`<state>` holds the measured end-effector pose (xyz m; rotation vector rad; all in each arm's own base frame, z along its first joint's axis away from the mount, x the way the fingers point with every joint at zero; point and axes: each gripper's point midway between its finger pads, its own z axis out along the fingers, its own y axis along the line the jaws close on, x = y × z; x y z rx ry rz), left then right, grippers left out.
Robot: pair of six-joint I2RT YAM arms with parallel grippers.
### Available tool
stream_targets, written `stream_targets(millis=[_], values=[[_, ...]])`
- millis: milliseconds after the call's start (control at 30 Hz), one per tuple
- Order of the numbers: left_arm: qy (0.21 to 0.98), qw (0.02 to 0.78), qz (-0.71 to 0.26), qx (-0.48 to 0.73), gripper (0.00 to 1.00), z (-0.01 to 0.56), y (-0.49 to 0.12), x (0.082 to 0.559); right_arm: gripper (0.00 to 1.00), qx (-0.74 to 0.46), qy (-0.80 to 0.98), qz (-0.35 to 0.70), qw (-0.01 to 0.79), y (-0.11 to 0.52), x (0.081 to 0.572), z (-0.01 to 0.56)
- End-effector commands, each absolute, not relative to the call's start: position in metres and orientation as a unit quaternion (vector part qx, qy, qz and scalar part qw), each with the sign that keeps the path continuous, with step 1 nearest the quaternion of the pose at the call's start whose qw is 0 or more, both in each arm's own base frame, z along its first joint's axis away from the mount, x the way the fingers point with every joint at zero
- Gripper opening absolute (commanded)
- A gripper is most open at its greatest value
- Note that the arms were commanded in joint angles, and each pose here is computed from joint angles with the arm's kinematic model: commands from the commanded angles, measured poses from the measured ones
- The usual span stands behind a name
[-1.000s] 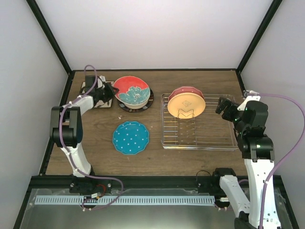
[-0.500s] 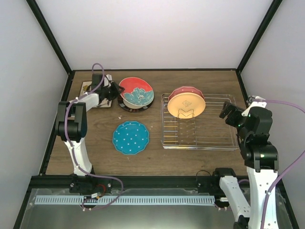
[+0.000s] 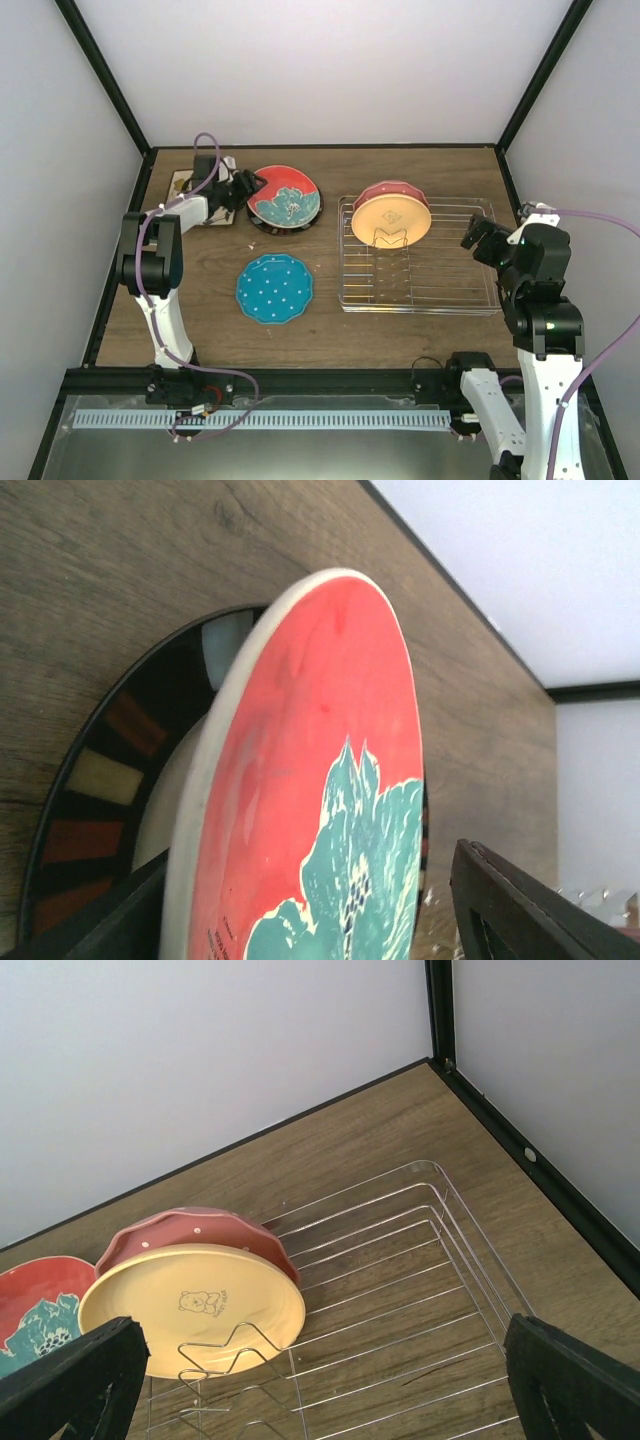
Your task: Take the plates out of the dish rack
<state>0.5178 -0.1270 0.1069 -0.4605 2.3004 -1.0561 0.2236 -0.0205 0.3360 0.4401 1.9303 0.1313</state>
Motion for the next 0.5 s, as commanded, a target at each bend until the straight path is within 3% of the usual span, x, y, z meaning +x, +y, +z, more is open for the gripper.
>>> stream_targets(millis=[0,200,467], values=[[0.851,0.291,-0.411,-0.149,0.75,0.120,-0.137,0.515,1.00,0.185,0.805,0.057,0.560,-0.020,0.222,0.348],[0.865,0.280,-0.391,-0.141,0.86,0.108,-0.140,0.509,1.00,0.186,0.806,0.057,0.559,-0.020,0.222,0.347],[0.890,0.261,-0.348,-0.135,0.92,0.087,-0.143,0.501,1.00,0.190,0.804,0.054,0.560,-0.022,0.217,0.347]])
